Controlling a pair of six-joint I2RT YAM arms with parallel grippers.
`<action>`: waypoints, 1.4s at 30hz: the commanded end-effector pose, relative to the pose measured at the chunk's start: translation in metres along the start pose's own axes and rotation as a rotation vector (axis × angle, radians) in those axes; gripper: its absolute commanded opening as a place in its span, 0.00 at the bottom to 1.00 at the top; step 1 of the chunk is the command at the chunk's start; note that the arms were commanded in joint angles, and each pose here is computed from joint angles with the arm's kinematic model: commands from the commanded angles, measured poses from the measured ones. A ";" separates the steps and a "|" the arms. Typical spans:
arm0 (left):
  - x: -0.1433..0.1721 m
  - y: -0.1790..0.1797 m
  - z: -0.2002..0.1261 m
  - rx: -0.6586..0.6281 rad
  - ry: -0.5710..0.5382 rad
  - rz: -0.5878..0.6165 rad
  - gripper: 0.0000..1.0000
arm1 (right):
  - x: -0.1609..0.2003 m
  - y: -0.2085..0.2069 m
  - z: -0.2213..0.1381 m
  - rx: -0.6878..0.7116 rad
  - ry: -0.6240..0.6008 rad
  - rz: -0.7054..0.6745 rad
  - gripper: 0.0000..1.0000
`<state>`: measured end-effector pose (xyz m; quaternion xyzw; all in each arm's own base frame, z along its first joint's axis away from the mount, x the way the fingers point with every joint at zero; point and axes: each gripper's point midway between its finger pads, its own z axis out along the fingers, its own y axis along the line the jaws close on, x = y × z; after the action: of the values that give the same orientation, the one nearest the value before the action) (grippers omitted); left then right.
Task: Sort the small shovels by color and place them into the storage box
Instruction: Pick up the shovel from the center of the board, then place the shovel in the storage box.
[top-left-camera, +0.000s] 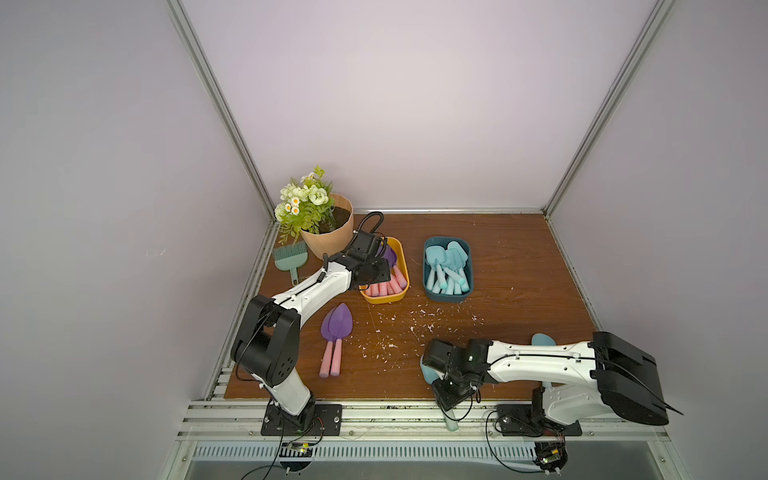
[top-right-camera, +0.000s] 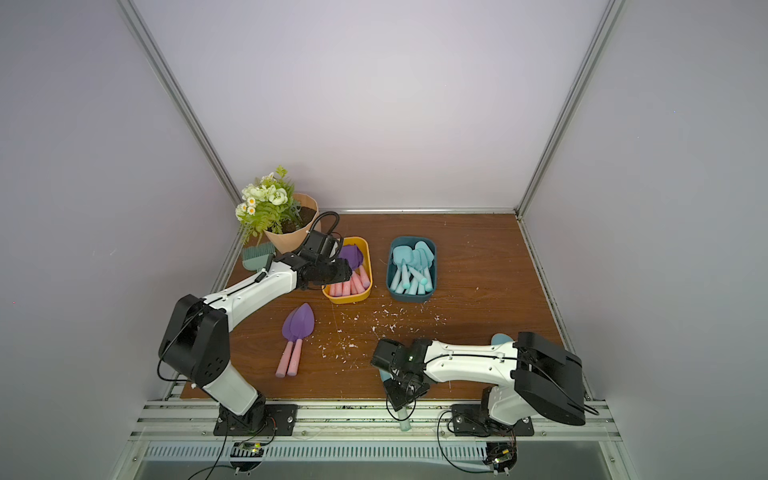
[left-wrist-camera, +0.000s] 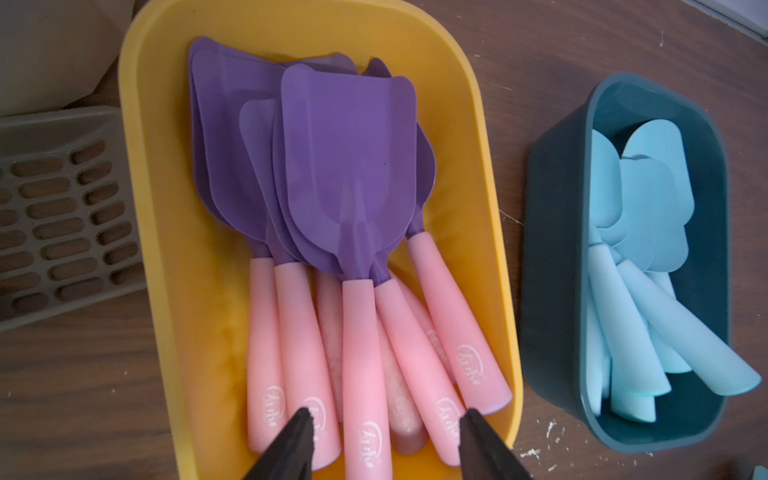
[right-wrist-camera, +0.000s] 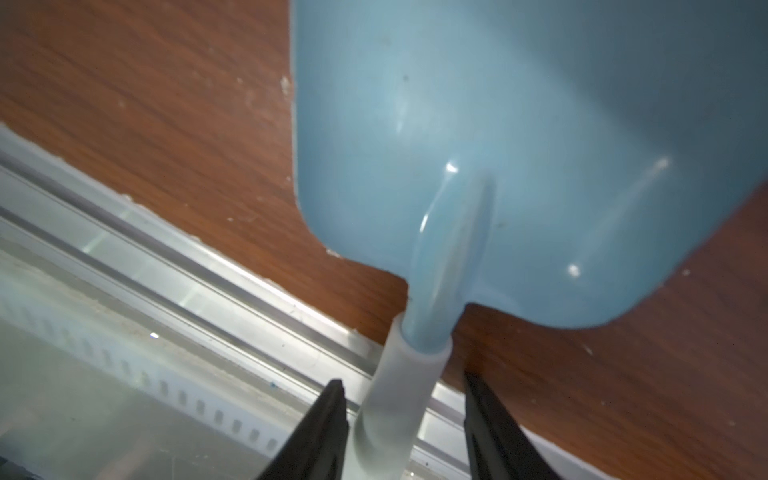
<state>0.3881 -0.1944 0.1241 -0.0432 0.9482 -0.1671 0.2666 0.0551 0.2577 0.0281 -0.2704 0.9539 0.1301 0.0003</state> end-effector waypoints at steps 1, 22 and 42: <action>-0.005 0.007 -0.008 -0.024 -0.024 -0.020 0.59 | 0.004 -0.001 0.014 0.004 0.021 0.010 0.46; 0.036 0.048 -0.048 -0.125 -0.030 -0.030 0.61 | -0.201 -0.041 -0.149 0.058 -0.464 0.018 0.13; 0.142 0.090 -0.055 -0.203 0.181 -0.028 0.62 | -0.338 -0.182 -0.129 0.169 -0.501 0.328 0.15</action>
<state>0.2562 -0.1244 0.0768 -0.0735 0.9727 -0.0956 0.1982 0.4396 0.2460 0.1049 -0.0780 0.9701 0.0860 0.2132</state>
